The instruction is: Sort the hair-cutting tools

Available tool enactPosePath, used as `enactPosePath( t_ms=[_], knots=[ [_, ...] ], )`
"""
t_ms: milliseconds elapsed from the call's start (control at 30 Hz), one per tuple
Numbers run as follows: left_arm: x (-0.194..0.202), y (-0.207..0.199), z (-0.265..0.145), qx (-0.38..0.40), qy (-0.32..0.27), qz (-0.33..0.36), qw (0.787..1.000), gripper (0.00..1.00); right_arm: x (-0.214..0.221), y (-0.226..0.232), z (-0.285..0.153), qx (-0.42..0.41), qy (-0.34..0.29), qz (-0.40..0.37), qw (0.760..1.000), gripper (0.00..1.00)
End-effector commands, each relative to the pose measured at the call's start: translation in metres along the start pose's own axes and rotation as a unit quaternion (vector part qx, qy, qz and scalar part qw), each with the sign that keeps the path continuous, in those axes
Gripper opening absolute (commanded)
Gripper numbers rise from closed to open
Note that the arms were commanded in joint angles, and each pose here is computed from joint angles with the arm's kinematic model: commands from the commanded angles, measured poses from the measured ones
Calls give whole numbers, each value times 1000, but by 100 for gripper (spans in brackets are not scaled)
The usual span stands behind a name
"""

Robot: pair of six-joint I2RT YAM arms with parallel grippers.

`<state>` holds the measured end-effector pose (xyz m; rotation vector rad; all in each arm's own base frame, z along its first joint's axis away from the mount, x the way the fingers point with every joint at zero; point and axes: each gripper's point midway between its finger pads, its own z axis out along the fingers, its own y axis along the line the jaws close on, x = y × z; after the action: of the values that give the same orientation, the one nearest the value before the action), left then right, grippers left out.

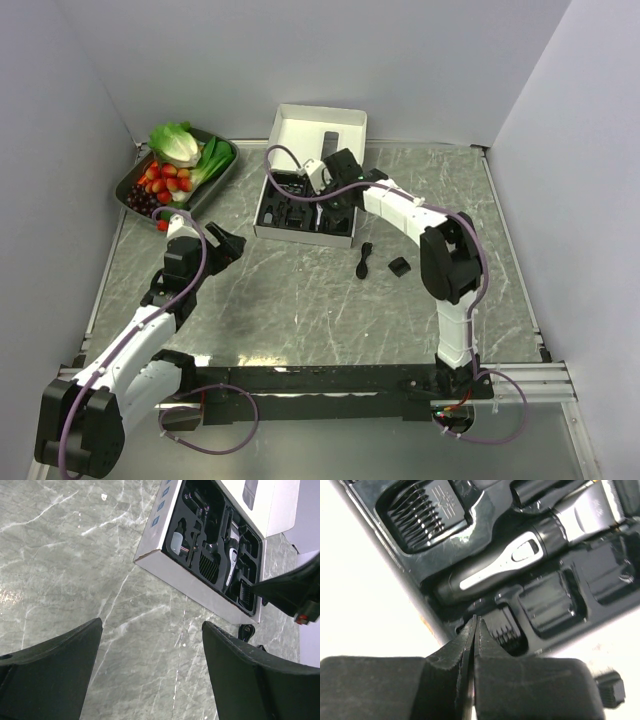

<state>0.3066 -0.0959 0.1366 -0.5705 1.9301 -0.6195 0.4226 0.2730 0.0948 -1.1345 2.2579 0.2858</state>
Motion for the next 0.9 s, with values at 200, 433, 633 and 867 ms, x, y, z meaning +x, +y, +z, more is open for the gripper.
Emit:
enactPosePath(
  t_ms=[200, 433, 633, 867],
  knots=[
    [-9, -10, -3, 22, -17, 4, 1000, 86, -18, -16, -24, 44, -30, 17, 998, 0],
    [-8, -11, -2, 22, -16, 4, 1000, 86, -7, -19, -8, 48, -10, 21, 999, 0],
    [-6, -10, -1, 21, -12, 4, 1000, 86, 12, -23, 14, 49, 18, 29, 998, 0],
    [-6, -8, -1, 18, -13, 3, 1000, 86, 25, -23, 30, 41, 37, 37, 998, 0]
  ],
)
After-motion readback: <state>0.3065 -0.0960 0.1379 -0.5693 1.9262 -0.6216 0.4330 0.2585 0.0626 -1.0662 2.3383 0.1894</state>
